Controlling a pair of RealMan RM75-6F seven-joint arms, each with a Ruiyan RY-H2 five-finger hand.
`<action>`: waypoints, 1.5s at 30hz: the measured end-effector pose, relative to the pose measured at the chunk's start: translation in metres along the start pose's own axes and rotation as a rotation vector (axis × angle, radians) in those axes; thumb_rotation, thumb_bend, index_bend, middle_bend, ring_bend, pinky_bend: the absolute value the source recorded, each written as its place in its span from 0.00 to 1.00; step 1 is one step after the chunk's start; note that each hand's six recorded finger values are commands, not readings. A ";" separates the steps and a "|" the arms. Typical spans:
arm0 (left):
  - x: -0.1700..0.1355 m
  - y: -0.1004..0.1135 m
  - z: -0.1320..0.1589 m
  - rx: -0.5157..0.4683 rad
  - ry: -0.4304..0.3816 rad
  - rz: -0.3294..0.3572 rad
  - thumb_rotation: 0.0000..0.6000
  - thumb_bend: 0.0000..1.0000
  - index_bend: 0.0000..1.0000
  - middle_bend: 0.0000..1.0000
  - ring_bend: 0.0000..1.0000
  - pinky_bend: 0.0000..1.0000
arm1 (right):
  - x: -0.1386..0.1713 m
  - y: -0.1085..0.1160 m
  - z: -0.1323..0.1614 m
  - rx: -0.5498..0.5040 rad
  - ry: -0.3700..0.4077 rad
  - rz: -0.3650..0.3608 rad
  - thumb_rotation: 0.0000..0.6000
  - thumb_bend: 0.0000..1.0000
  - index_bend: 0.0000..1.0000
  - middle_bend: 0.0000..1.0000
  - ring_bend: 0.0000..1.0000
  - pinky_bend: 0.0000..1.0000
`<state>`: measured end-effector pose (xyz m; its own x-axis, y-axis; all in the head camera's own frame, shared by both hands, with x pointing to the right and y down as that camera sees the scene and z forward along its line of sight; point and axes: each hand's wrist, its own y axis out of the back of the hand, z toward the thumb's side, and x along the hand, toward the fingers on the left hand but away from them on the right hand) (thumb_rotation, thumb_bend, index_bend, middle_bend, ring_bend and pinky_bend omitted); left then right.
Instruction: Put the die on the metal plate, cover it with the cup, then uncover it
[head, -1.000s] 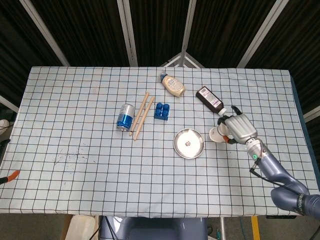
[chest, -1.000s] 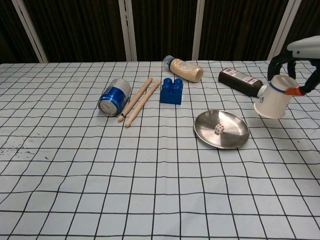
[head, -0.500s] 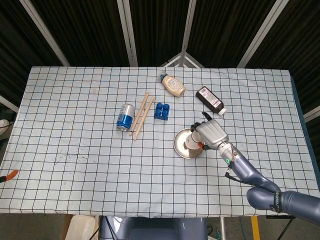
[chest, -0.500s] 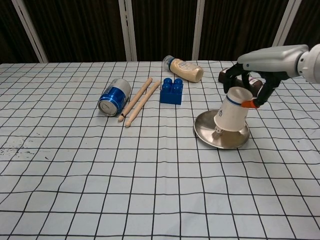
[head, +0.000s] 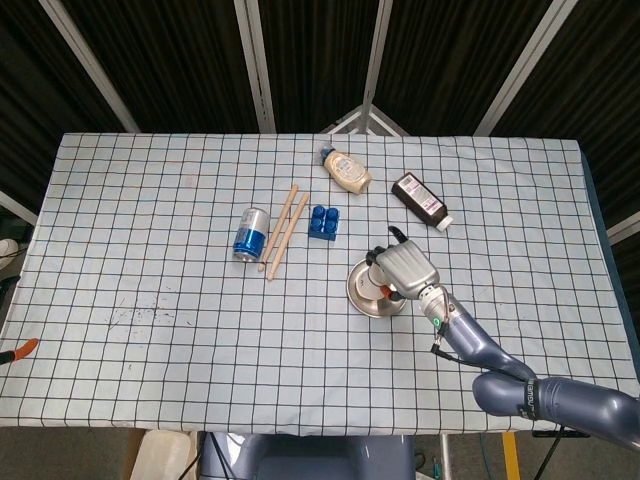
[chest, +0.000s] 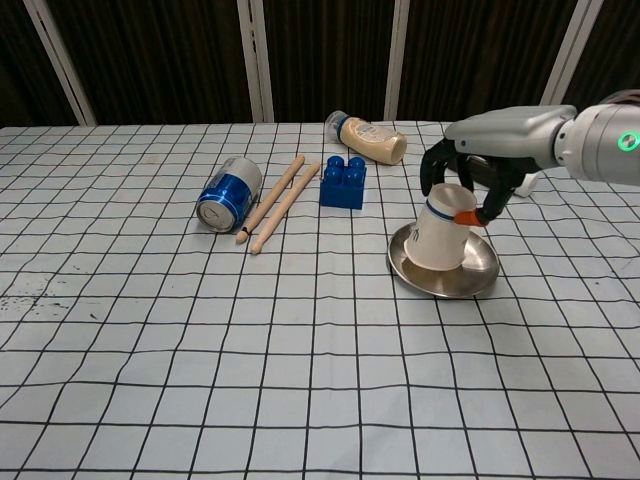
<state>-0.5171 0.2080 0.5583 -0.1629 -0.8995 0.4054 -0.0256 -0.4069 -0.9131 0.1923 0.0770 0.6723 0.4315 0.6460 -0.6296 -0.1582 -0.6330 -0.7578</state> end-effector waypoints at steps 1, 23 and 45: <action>0.000 0.000 -0.001 0.000 0.001 0.001 1.00 0.13 0.16 0.00 0.00 0.06 | 0.000 -0.001 -0.001 0.000 -0.002 0.002 1.00 0.49 0.47 0.42 0.44 0.06; 0.000 -0.002 0.000 0.010 0.005 -0.005 1.00 0.13 0.16 0.00 0.00 0.06 | 0.023 -0.011 -0.022 0.018 -0.015 0.035 1.00 0.49 0.48 0.42 0.44 0.06; 0.001 -0.001 -0.001 0.009 0.006 -0.002 1.00 0.13 0.16 0.00 0.00 0.06 | 0.000 -0.020 0.019 -0.004 0.073 0.030 1.00 0.50 0.48 0.42 0.44 0.06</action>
<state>-0.5182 0.2081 0.5595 -0.1691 -0.8975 0.4072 -0.0171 -0.4105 -0.9117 0.1791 0.0980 0.6846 0.4901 0.5944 -0.6376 -0.1682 -0.6532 -0.7383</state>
